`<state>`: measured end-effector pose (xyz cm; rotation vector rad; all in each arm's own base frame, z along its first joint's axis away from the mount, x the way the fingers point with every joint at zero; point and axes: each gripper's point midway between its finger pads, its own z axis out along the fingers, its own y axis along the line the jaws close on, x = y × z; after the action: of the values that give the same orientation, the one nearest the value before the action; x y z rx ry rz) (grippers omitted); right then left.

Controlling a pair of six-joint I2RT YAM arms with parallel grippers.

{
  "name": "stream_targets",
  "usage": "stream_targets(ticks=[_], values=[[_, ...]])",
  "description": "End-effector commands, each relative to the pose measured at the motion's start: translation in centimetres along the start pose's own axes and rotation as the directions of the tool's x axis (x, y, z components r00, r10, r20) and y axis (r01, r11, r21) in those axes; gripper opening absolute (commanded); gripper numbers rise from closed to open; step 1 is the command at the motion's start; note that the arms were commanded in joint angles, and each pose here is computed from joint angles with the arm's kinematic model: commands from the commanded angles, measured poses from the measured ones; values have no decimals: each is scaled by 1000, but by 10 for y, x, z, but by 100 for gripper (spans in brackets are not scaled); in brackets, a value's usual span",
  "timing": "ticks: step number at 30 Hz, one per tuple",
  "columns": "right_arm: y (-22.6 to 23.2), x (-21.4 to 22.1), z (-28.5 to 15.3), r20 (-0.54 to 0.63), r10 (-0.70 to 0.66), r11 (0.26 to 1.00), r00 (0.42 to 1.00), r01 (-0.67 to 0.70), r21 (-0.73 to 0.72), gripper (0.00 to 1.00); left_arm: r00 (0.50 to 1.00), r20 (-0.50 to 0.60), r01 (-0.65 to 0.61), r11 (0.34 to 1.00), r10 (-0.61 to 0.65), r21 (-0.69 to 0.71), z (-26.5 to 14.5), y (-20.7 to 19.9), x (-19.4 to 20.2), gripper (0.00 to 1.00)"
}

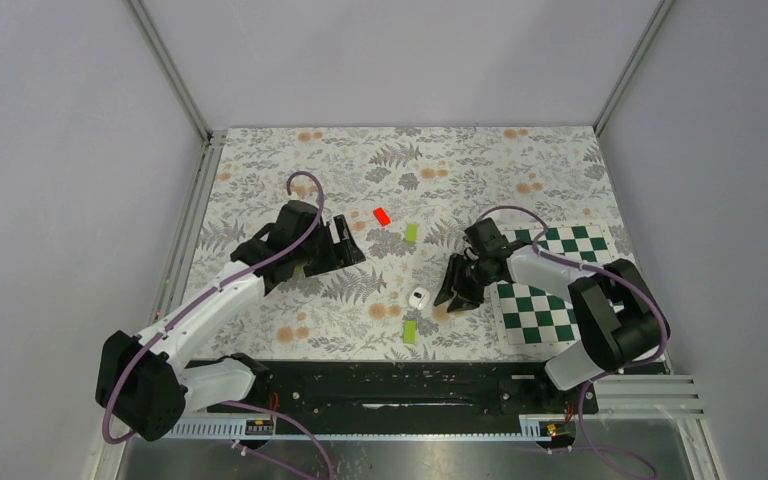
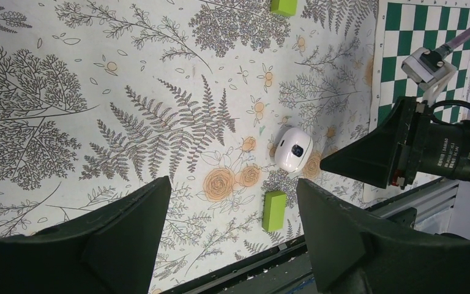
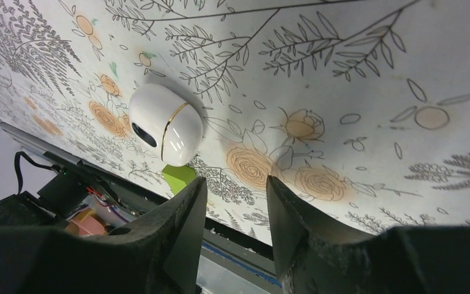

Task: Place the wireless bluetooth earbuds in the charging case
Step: Place the charging case with the earbuds at the center of the board, then move the charging case with earbuds to the center of the board.

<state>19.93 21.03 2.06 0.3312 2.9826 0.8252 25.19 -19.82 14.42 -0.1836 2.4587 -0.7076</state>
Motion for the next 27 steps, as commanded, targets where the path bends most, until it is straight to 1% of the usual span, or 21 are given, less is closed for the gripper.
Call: stream_targets(ticks=[1, 5, 7, 9, 11, 14, 17, 19, 22, 24, 25, 27], values=[[-4, 1, -14, 45, -23, 999, 999, 21, 27, 48, 999, 33, 1, 999, -2, 48, -3, -9, -8, 77], [3, 0, -30, 95, -53, 999, 994, 51, 18, 47, 1000, 25, -8, 999, 7, 53, -2, -9, -5, 77], [3, 2, -41, 126, -139, 987, 982, 128, 93, 46, 999, 18, -42, 993, 40, 111, -5, -16, -1, 80], [13, 5, -48, 143, -249, 962, 958, 228, 148, 46, 998, 50, -47, 991, 41, 122, -10, -16, -3, 84], [22, 12, -46, 122, -299, 947, 946, 278, 163, 46, 995, 96, -47, 995, 39, 87, -17, -9, -9, 84], [26, 21, -34, 79, -311, 941, 947, 295, 167, 45, 988, 148, -52, 998, 48, 21, -31, 3, -16, 84], [43, 32, -18, 43, -329, 940, 943, 323, 108, 35, 978, 201, -47, 999, 50, -18, -44, 11, -21, 86], [59, 33, -10, 24, -362, 929, 932, 359, 93, 33, 973, 224, -55, 998, 61, -33, -49, 16, -23, 90], [70, 24, 7, -1, -382, 918, 924, 380, 110, 33, 967, 250, -37, 998, 47, -45, -56, 22, -22, 94], [66, 8, 15, -1, -408, 897, 913, 401, 188, 33, 964, 264, -18, 999, 27, -35, -61, 23, -21, 94], [61, -4, 15, 0, -419, 878, 908, 406, 253, 32, 963, 270, -12, 1000, 19, -29, -64, 23, -20, 95], [55, -28, 15, 22, -420, 860, 907, 390, 330, 31, 959, 282, 3, 1000, 3, -20, -69, 24, -18, 95]])
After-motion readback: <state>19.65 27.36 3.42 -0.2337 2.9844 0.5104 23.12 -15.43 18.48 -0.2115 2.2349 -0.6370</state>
